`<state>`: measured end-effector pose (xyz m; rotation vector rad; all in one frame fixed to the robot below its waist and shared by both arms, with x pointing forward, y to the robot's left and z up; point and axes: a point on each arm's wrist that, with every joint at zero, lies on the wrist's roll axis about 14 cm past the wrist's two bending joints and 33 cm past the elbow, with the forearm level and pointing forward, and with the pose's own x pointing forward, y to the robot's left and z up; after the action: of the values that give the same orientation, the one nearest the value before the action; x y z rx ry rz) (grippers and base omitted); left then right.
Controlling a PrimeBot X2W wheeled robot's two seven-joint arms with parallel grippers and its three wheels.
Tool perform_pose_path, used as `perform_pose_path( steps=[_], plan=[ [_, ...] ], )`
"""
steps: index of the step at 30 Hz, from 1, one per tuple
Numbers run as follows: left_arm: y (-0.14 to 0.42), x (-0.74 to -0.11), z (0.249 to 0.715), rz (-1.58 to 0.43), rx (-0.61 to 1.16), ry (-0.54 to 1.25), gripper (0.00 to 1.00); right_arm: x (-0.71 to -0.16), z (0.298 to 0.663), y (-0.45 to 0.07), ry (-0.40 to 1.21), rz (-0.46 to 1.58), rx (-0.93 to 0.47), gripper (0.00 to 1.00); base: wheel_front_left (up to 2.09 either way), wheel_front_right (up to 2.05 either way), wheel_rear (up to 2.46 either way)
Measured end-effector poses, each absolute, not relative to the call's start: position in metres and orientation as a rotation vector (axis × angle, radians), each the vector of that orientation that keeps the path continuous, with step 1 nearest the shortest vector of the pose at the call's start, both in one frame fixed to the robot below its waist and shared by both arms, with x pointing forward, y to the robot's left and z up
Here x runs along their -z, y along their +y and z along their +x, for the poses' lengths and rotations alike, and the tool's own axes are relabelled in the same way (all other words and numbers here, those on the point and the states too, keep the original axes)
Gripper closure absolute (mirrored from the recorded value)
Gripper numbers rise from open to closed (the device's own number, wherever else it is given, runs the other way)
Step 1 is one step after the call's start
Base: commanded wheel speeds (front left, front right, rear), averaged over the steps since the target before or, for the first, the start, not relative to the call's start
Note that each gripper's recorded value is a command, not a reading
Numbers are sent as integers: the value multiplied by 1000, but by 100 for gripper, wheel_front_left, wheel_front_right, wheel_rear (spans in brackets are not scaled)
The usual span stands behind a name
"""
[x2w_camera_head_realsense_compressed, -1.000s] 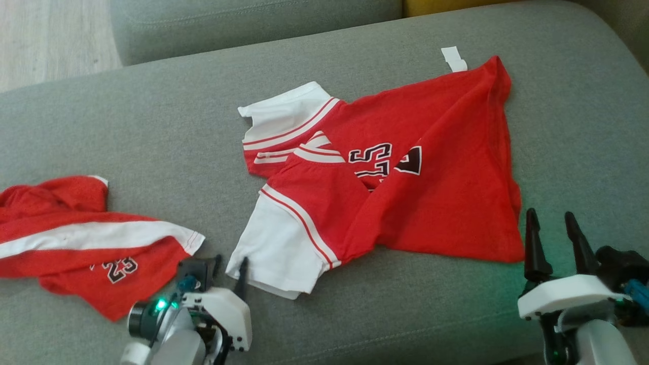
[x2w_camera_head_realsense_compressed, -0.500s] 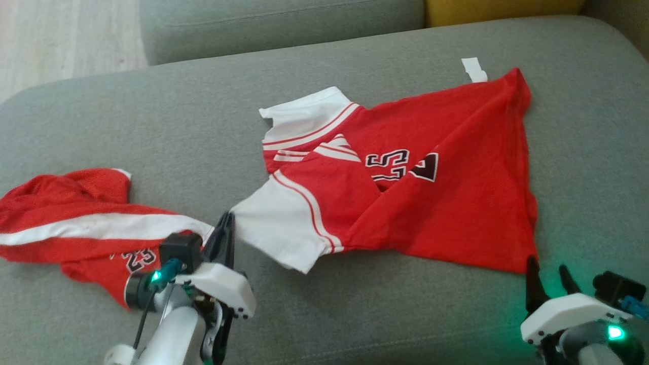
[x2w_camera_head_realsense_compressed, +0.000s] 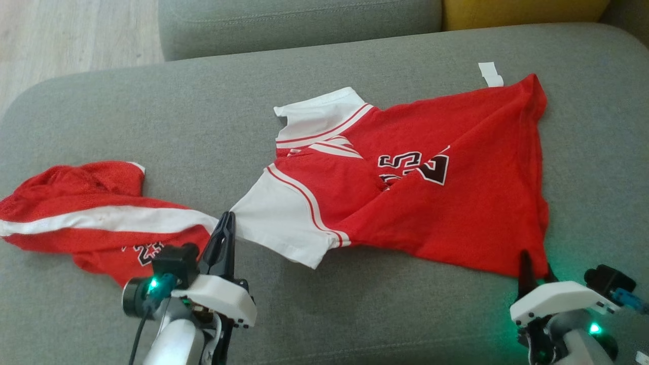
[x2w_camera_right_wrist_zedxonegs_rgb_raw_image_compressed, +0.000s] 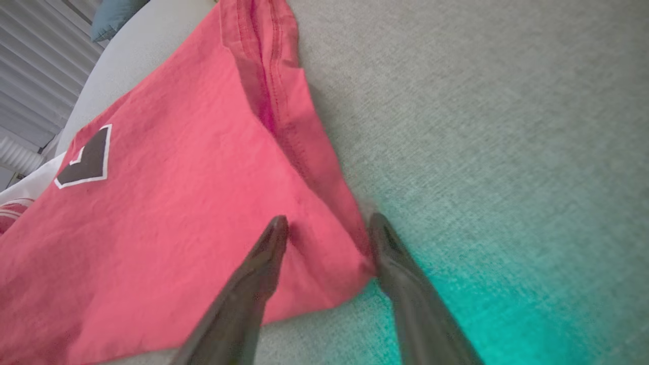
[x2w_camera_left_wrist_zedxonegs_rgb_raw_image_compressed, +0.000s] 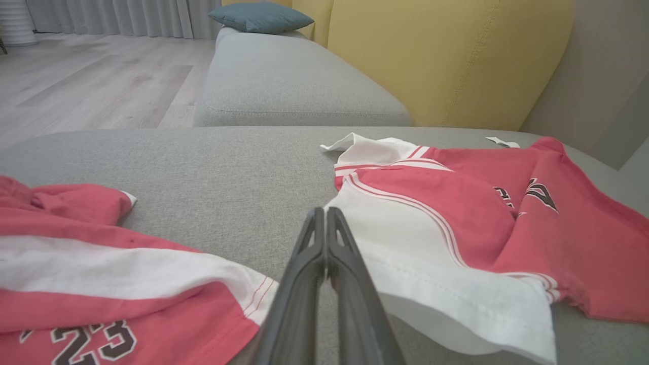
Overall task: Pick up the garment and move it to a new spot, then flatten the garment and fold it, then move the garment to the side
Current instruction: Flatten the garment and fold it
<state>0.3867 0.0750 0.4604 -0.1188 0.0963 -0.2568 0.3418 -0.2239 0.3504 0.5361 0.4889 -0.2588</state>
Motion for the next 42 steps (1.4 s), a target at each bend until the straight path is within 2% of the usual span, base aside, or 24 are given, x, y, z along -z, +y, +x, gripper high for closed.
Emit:
perform_pose_path(
  steps=[1,6,10,17,18,21,27,37,42],
  plan=[
    [76,-461,387,-119,255,94,100,-351,342,-223,488,536,255,100,0,0,0],
    [87,-474,391,-152,210,58,100,-357,347,-210,470,567,219,100,0,0,0],
    [99,-491,393,-241,172,9,100,-390,365,-196,359,580,147,100,0,0,0],
    [92,-564,400,-363,238,-194,100,-505,404,-183,32,552,-15,100,0,0,0],
    [92,-564,400,-363,238,-194,100,-505,404,-183,32,552,-15,100,0,0,0],
    [90,-617,405,-439,274,-334,100,-571,415,-179,-120,526,-96,100,0,0,0],
    [89,-722,392,-550,370,-571,100,-678,408,-179,-354,444,-196,100,0,0,0],
    [106,-819,344,-698,445,-760,100,-731,389,-191,-409,357,-190,100,0,0,0],
    [101,-833,363,-651,456,-733,100,-709,404,-216,-326,391,-118,100,0,0,0]
  ],
)
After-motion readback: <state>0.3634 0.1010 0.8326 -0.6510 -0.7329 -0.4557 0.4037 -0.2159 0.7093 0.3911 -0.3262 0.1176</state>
